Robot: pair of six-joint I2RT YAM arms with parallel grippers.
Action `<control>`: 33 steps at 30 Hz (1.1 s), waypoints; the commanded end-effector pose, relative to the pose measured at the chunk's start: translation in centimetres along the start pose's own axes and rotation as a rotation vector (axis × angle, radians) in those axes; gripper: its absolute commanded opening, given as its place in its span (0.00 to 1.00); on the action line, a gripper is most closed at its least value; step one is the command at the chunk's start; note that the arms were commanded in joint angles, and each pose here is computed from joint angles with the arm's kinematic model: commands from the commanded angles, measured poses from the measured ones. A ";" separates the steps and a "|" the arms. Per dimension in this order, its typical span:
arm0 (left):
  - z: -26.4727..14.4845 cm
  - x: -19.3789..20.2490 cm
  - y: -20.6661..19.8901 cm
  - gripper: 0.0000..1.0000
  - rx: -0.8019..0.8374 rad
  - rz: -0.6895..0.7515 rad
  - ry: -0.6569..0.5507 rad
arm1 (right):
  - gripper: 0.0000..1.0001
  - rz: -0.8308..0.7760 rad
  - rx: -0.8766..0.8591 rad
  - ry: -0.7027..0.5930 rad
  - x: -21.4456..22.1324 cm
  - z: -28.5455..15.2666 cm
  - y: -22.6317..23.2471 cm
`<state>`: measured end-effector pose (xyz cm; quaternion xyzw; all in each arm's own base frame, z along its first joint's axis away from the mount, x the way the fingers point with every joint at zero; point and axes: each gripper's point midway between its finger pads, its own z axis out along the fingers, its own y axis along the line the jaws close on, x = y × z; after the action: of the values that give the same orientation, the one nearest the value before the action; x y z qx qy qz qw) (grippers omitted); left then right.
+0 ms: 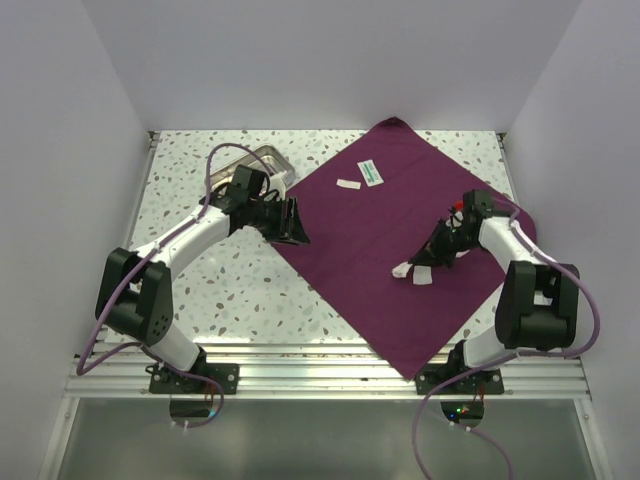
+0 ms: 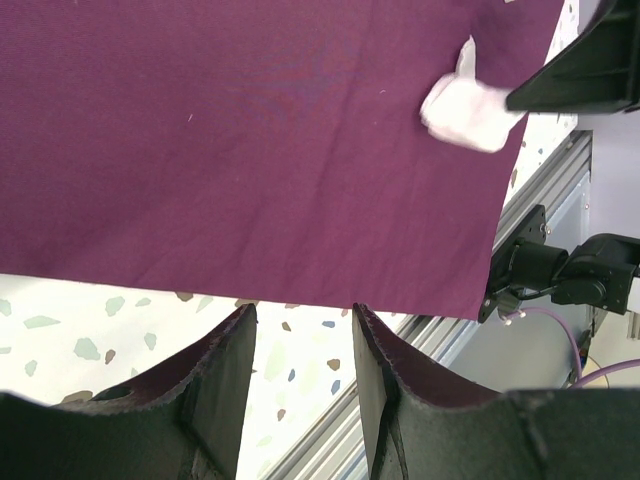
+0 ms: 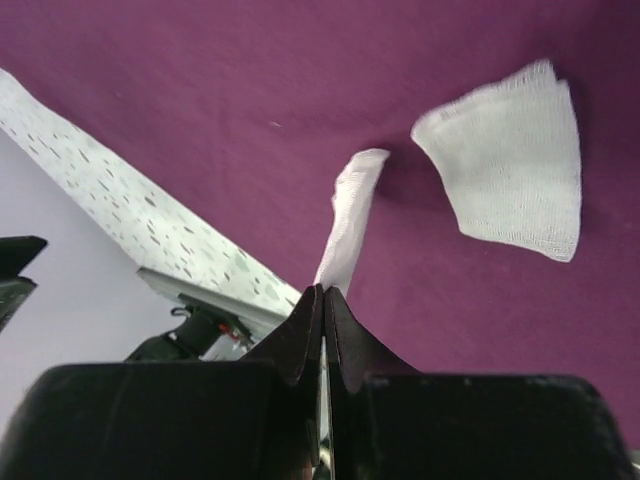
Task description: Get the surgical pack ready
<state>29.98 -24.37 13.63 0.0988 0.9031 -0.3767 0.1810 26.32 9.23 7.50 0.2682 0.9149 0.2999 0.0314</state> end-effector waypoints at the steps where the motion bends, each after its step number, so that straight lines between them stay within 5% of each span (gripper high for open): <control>1: -0.5 -1.7 -1.4 0.47 0.046 0.043 -0.052 | 0.00 -0.076 0.018 -0.130 -2.4 -2.4 1.6; 10: -0.8 -1.7 -1.6 0.47 0.049 0.048 -0.055 | 0.00 -0.040 0.085 -0.238 -5.6 -3.4 1.7; 33: -0.4 -1.6 -1.4 0.47 0.053 0.050 -0.043 | 0.00 0.124 0.102 -0.318 -4.3 -2.3 -3.7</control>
<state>29.85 -24.51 13.76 0.1011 0.9011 -0.3820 0.1788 27.00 4.00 6.42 0.3519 0.9057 0.2087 0.1113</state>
